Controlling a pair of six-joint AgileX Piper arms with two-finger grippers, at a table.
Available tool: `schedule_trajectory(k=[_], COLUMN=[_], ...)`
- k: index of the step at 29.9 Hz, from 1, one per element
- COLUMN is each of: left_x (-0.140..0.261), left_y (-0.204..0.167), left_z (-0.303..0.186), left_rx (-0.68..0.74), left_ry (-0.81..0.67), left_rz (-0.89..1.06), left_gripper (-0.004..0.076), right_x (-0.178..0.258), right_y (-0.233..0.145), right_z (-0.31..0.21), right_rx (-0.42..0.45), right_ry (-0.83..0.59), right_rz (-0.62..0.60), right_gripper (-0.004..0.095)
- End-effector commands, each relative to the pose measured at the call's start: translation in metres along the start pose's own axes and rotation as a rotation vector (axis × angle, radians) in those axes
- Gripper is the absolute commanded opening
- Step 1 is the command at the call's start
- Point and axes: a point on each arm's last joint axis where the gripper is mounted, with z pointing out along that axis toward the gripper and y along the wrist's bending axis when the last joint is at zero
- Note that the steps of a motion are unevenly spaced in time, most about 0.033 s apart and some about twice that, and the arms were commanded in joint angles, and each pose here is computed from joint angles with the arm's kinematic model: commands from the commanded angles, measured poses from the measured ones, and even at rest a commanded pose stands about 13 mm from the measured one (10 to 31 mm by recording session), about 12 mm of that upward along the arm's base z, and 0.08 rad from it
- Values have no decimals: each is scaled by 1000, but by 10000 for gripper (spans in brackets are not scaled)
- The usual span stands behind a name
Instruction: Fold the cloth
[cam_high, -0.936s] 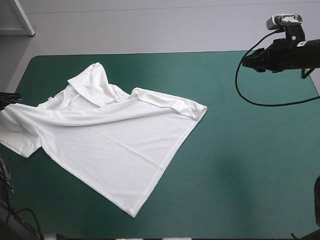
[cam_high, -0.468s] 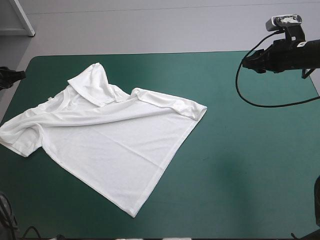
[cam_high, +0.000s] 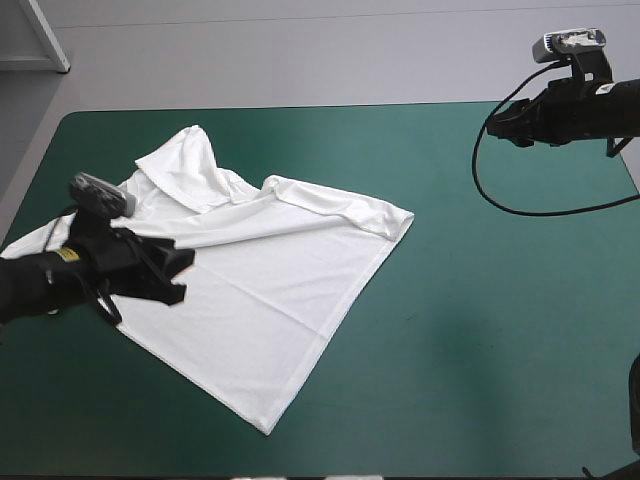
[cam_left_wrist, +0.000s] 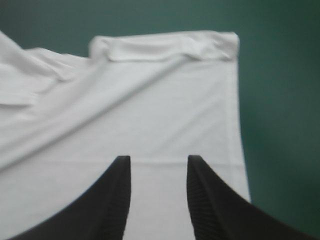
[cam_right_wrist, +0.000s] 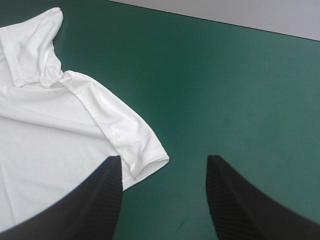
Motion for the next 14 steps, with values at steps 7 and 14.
schedule_trajectory(k=[7, 14], left_x=[73, 100], left_y=[-72, -90], left_z=[41, 58], left_rx=[437, 436], left_ry=[264, 306], left_rz=[247, 624], left_gripper=[381, 386], right_x=[-12, -13], right_y=[16, 17], right_z=[-25, -25], right_rx=[-9, -19], right_ry=[-120, -125], right_rz=[-24, -16], right_gripper=[490, 490])
